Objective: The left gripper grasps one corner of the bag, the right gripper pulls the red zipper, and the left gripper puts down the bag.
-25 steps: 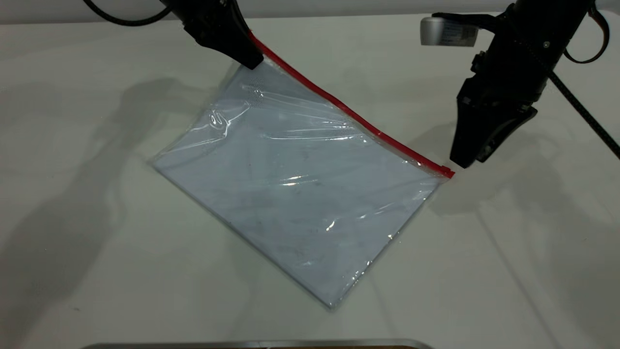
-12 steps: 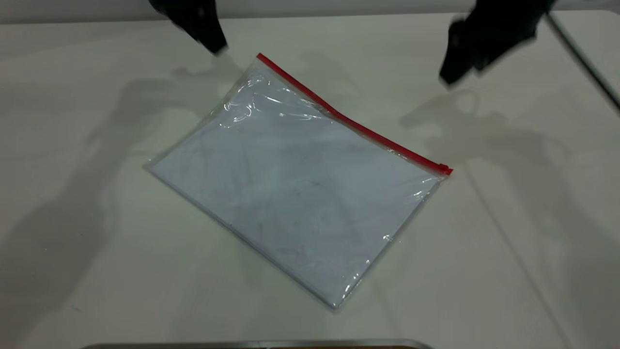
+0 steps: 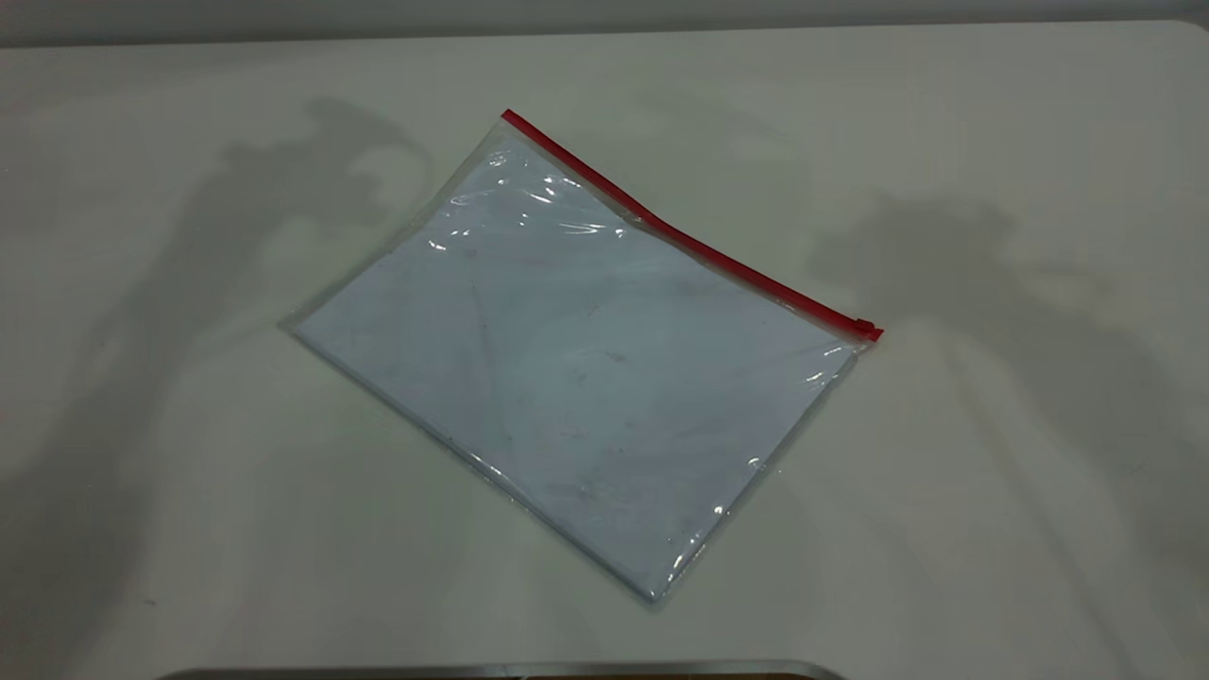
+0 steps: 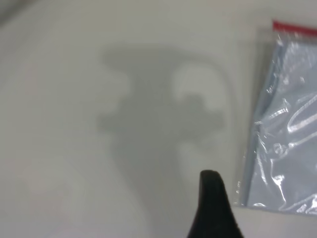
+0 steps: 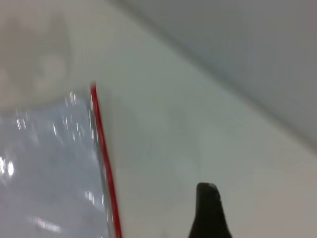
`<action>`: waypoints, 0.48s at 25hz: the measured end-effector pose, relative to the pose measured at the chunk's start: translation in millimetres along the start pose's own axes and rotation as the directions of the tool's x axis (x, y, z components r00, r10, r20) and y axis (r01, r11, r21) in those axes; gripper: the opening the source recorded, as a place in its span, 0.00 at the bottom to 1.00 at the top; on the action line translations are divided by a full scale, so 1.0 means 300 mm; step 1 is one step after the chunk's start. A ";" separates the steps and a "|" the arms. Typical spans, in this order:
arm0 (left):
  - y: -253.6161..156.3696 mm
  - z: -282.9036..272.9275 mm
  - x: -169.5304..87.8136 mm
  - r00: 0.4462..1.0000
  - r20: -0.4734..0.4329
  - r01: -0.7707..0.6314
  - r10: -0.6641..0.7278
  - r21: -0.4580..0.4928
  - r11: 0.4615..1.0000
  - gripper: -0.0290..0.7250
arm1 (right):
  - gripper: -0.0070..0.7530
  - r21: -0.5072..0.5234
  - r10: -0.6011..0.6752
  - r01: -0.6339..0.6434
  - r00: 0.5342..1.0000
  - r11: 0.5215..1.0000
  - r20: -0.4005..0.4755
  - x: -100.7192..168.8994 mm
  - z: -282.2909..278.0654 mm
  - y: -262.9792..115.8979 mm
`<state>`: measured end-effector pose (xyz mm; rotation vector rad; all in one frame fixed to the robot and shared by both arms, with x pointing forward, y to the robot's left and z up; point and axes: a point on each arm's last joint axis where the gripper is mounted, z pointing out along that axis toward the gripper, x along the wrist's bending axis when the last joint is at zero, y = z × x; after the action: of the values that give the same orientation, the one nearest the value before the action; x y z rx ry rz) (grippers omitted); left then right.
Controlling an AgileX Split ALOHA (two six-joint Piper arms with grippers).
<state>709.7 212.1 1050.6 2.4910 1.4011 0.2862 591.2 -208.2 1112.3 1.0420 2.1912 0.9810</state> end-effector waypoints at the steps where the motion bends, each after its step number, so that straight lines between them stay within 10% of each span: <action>1: 0.000 -0.066 0.000 0.999 -0.030 0.023 -0.024 -0.031 0.999 0.82 | 0.78 -0.036 -0.001 0.001 1.000 0.999 0.009 0.009 -0.064 0.025; 12: -0.166 -0.592 -0.079 0.971 -0.163 0.127 -0.173 -0.259 0.957 0.82 | 0.78 -0.187 0.028 -0.025 1.000 0.982 0.013 0.171 -0.637 0.050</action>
<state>604.4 240.5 1201.0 2.1888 1.5129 0.6323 435.2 -233.8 1232.0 0.9901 2.0325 1.1620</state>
